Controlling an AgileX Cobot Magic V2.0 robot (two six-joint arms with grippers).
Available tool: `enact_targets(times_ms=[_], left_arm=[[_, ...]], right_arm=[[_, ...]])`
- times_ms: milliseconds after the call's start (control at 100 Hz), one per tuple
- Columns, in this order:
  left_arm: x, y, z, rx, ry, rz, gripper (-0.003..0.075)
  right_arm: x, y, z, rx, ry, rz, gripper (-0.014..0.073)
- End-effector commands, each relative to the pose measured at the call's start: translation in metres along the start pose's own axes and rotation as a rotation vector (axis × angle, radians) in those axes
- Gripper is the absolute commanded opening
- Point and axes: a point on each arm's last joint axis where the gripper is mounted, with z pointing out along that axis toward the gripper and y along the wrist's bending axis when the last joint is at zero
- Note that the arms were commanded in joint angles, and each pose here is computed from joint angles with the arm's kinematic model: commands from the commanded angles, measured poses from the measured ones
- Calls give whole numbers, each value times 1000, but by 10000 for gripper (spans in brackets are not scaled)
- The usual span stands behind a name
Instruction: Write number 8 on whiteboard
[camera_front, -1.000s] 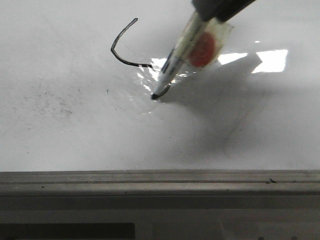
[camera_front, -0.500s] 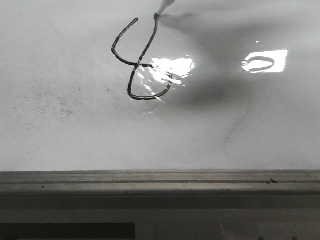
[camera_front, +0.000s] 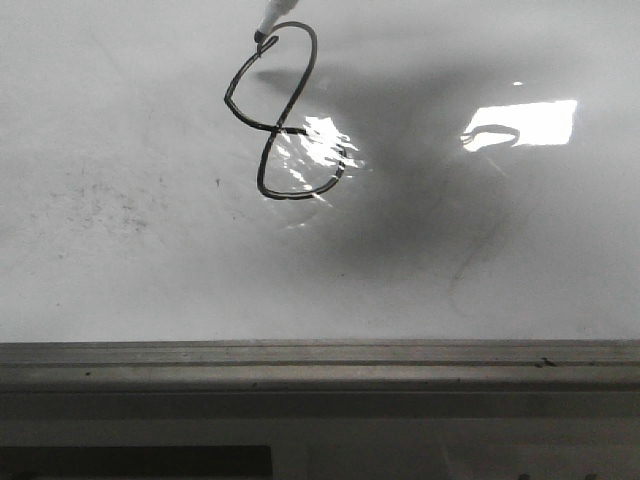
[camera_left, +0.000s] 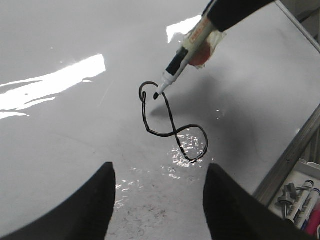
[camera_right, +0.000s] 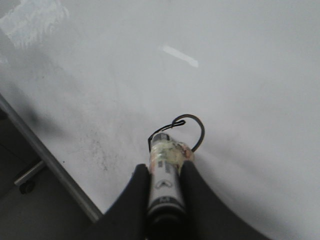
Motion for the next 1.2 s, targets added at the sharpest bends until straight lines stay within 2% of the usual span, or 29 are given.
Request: enact_targets(times_ms=[0, 240, 410, 720, 890, 1110, 1190], left_arm=[[-16, -2, 10, 32, -117, -7, 368], [-2, -9, 45, 106, -77, 12, 368], [4, -18, 63, 186, -116, 46, 368], [10, -33, 86, 283, -63, 51, 360], [13, -34, 88, 285, -44, 50, 232], [14, -34, 88, 284, -42, 51, -22], [14, -34, 88, 284, -42, 51, -20]], right_arm=[[-11, 6, -13, -22, -72, -27, -43], [4, 25, 9, -86, 87, -56, -43], [8, 36, 16, -134, 120, -37, -43], [13, 43, 22, -174, 167, -1, -43], [13, 43, 22, -174, 176, -2, -43], [14, 43, 22, -173, 185, -3, -43], [14, 43, 22, -173, 185, -3, -39]])
